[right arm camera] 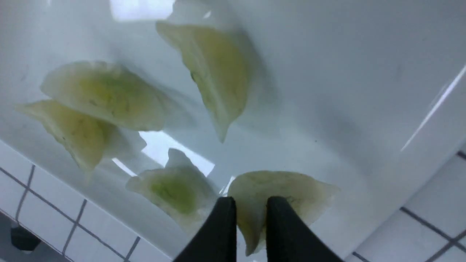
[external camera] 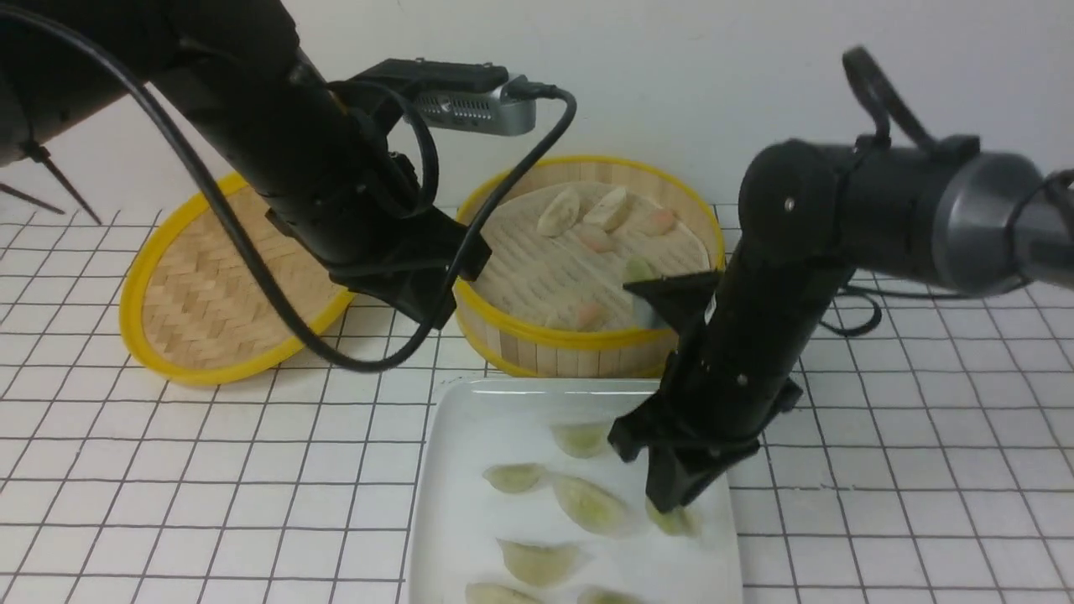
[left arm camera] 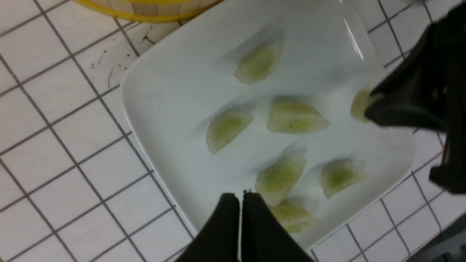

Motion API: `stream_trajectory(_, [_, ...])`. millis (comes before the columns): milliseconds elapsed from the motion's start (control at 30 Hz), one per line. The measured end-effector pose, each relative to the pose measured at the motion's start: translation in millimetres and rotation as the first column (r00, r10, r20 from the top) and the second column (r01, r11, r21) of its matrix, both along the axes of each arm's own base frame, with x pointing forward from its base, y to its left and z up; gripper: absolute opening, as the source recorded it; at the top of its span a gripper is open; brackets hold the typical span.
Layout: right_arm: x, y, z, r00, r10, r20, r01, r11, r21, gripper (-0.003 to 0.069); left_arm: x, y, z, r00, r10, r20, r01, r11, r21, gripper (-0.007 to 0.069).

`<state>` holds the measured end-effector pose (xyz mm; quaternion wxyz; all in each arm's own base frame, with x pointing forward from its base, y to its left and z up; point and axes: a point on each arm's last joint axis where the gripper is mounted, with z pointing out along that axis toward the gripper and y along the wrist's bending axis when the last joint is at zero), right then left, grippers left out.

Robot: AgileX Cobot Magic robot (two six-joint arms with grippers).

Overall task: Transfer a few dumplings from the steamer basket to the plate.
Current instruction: Use the right arm to put the dumpling into the plate, then use the left arm to grab a dumpling from the steamer

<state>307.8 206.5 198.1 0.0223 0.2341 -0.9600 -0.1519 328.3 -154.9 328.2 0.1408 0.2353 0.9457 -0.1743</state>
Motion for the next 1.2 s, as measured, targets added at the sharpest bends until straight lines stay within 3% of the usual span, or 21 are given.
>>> stream_trajectory(67, [-1.8, 1.7, -1.2, 1.0, 0.002, -0.01, -0.002, 1.0, 0.009, 0.0155, 15.4, -5.9, -4.7, 1.0, -0.001, 0.001, 0.001, 1.0, 0.0, -0.0006])
stream_trajectory(233, [-2.8, 3.0, -0.8, 1.0, 0.016, -0.015, -0.015, 1.0, 0.022, 0.0386, 68.7, -26.6, -13.7, 0.998, -0.015, 0.059, 0.016, 1.0, -0.02, -0.0006])
stream_trajectory(367, [-4.4, 0.1, 5.7, 0.999, 0.041, 0.007, -0.041, 0.999, 0.009, 0.0466, 98.2, -42.1, -29.3, 0.992, -0.066, 0.107, 0.068, 0.998, -0.016, -0.0002])
stream_trajectory(467, [-7.4, -6.3, 25.0, 0.995, 0.058, 0.076, -0.058, 0.998, -0.009, 0.045, 111.1, -55.2, -41.3, 0.984, -0.117, 0.135, 0.12, 0.993, -0.007, 0.0018])
stream_trajectory(633, [-22.1, -36.8, 91.9, 0.962, 0.019, 0.271, -0.018, 1.0, -0.006, 0.0328, 123.4, -85.9, -78.4, 0.972, -0.2, 0.126, 0.2, 0.98, 0.011, 0.012])
stream_trajectory(700, [-33.5, -64.0, 129.7, 0.928, -0.06, 0.368, 0.053, 0.998, 0.028, 0.0256, 125.1, -99.9, -105.9, 0.963, -0.249, 0.103, 0.247, 0.968, 0.034, 0.0197])
stream_trajectory(933, [-61.1, -115.7, 183.6, 0.839, -0.205, 0.504, 0.178, 0.979, 0.101, 0.0179, 132.2, -114.0, -135.8, 0.948, -0.274, 0.16, 0.259, 0.96, 0.108, 0.0406])
stream_trajectory(1200, [-71.8, -130.0, 196.9, 0.806, -0.248, 0.537, 0.214, 0.969, 0.125, 0.0172, 138.0, -110.3, -146.5, 0.94, -0.287, 0.184, 0.254, 0.95, 0.183, 0.0437])
